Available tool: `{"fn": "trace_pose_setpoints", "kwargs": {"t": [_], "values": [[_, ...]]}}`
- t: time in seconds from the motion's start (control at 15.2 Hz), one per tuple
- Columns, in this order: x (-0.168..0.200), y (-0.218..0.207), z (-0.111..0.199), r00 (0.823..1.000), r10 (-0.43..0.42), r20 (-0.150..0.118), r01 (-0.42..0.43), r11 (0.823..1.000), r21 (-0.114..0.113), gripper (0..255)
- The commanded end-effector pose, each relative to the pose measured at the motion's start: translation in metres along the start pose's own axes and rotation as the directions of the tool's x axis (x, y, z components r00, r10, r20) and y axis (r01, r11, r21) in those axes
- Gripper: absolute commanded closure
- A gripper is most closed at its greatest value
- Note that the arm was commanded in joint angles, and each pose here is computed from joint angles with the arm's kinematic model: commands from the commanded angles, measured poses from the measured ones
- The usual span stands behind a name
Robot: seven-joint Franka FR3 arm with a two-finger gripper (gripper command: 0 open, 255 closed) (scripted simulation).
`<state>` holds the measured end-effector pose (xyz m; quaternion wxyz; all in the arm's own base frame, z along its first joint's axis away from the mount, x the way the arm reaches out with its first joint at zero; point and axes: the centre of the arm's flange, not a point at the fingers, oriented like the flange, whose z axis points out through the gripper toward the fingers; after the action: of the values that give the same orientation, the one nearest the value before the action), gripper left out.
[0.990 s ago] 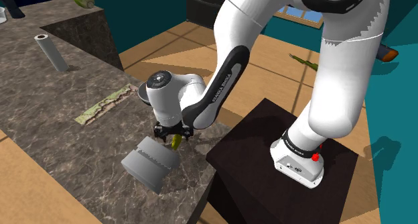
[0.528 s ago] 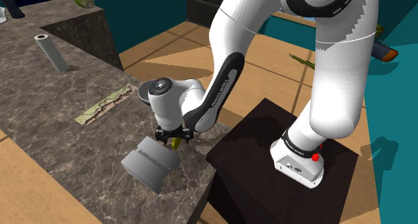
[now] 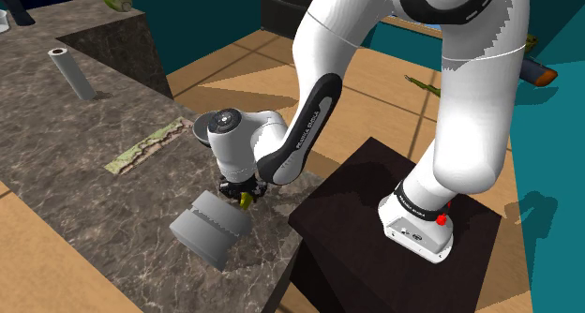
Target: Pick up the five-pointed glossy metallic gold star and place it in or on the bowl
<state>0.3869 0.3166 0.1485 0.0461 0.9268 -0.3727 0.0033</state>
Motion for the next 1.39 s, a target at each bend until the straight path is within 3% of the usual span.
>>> {"fn": "trace_pose_setpoints", "kwargs": {"t": [0.0,0.33,1.32], "values": [[0.000,0.000,0.000,1.000,0.000,0.000,0.000,1.000,0.000,255],[0.000,0.000,0.000,1.000,0.000,0.000,0.000,1.000,0.000,255],[0.003,0.007,-0.079,1.000,0.000,0.000,0.000,1.000,0.000,255]]}}
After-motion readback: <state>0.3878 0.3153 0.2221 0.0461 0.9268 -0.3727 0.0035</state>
